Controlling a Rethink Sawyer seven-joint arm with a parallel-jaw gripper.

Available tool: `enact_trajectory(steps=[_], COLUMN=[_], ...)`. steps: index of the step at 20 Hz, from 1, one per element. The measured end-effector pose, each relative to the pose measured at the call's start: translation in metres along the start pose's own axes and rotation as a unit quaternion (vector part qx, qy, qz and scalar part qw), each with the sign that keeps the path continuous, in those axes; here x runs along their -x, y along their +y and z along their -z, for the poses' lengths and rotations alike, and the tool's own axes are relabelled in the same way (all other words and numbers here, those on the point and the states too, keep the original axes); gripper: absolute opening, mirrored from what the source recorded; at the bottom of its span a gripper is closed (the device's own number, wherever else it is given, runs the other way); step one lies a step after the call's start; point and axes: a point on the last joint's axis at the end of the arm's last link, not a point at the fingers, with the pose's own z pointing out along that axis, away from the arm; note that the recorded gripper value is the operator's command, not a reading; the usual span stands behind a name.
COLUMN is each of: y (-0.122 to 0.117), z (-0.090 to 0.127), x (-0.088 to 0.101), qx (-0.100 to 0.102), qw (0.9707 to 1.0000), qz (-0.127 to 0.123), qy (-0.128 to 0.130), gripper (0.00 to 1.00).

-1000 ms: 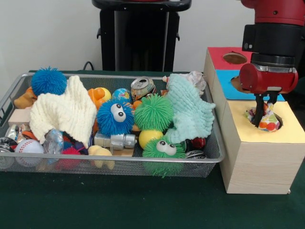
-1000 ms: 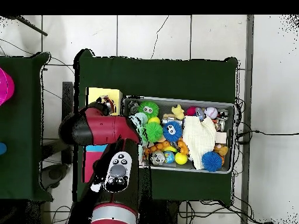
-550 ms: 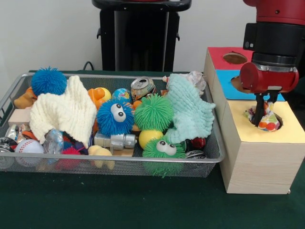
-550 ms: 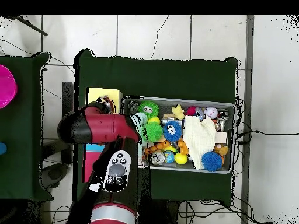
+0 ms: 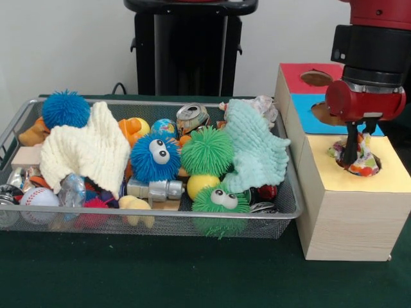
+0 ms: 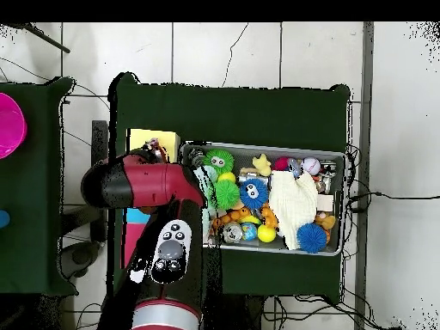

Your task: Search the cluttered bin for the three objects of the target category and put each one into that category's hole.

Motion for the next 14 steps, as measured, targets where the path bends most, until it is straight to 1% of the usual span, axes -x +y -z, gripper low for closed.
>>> enact_trajectory(steps=[1,14], y=[-0.0002,-0.0101], z=[0.0015,0.0017], x=[0.0000,0.0004], qx=[0.001,-0.001], qw=[1.0000,1.0000], qz=[0.000,-0.007], qy=[0.002,0.003], gripper=[1.00,1.00])
